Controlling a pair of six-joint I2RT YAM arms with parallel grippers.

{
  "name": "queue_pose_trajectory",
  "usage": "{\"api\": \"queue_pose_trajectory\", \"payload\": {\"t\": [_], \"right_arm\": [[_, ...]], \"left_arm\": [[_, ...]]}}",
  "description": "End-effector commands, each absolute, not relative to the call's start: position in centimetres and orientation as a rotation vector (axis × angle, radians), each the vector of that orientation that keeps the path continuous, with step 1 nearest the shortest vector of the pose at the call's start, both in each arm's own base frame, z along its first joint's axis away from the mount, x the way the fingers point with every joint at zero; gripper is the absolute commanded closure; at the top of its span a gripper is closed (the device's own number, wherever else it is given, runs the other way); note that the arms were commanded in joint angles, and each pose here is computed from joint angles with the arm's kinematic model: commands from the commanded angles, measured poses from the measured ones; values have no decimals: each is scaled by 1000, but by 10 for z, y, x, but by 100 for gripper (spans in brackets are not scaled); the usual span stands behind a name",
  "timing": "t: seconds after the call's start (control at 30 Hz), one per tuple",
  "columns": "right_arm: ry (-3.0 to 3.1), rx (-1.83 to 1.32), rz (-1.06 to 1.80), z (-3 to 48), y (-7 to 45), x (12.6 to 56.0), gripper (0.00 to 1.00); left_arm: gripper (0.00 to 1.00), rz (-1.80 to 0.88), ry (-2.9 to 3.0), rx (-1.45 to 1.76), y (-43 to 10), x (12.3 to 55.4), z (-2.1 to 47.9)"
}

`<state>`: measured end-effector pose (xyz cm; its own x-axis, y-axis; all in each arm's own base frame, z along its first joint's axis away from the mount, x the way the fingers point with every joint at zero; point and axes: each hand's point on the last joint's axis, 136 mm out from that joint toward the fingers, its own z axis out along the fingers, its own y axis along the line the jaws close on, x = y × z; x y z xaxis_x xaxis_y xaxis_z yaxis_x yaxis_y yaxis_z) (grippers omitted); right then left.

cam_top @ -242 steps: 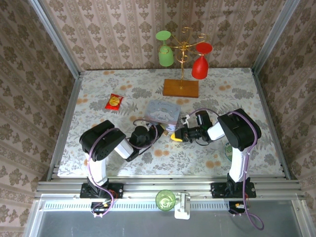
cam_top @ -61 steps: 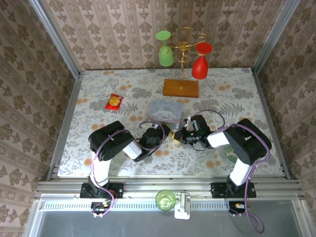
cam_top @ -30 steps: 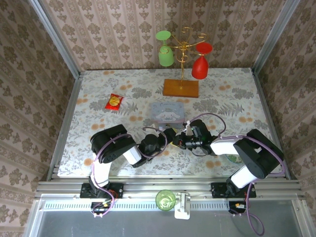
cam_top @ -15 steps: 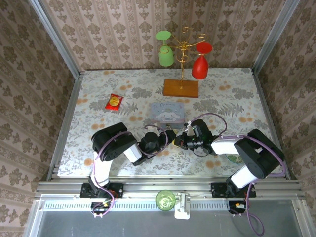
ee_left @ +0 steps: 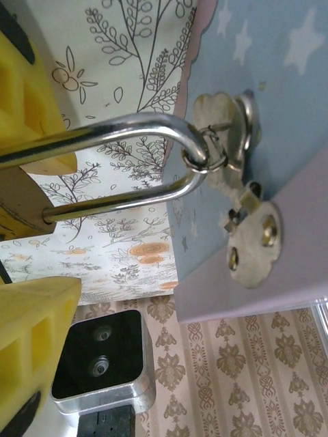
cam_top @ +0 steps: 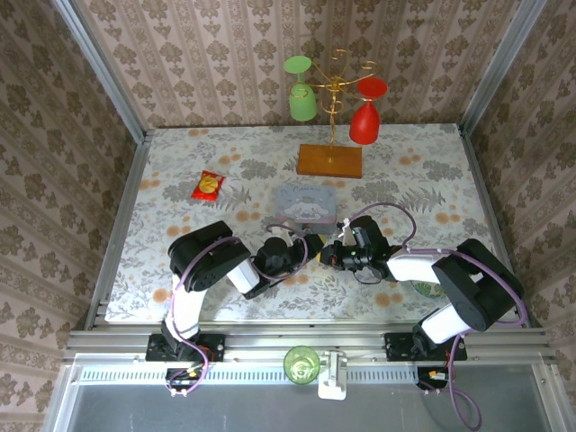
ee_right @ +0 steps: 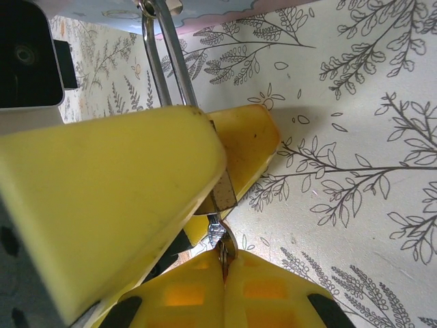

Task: Unlock the padlock with the key

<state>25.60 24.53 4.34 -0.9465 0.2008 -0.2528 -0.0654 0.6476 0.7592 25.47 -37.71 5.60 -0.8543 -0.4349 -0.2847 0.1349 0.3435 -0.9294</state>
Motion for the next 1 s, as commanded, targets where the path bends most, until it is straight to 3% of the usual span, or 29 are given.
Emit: {"api": "queue_pose_trajectory", "payload": {"t": [0.0,0.27,0.57,0.67,0.97], "right_arm": [[2535,88,1186,51,247,262,100],[2529,85,1191,54,248,263,100],[2524,76,1198,53,250,267,100],[2526,54,1121,47,244,270,84],[2449,-199,638,68,202,266,60]], "left_arm": [[59,-1445,2132,-270,-366,262,45],[64,-1385,2081,-291,-362,272,49],[84,-1430,2084,-274,-374,273,51],[89,-1447,2084,-290,-377,271,52],[95,-1493,2075,-349,-379,274,58]]}}
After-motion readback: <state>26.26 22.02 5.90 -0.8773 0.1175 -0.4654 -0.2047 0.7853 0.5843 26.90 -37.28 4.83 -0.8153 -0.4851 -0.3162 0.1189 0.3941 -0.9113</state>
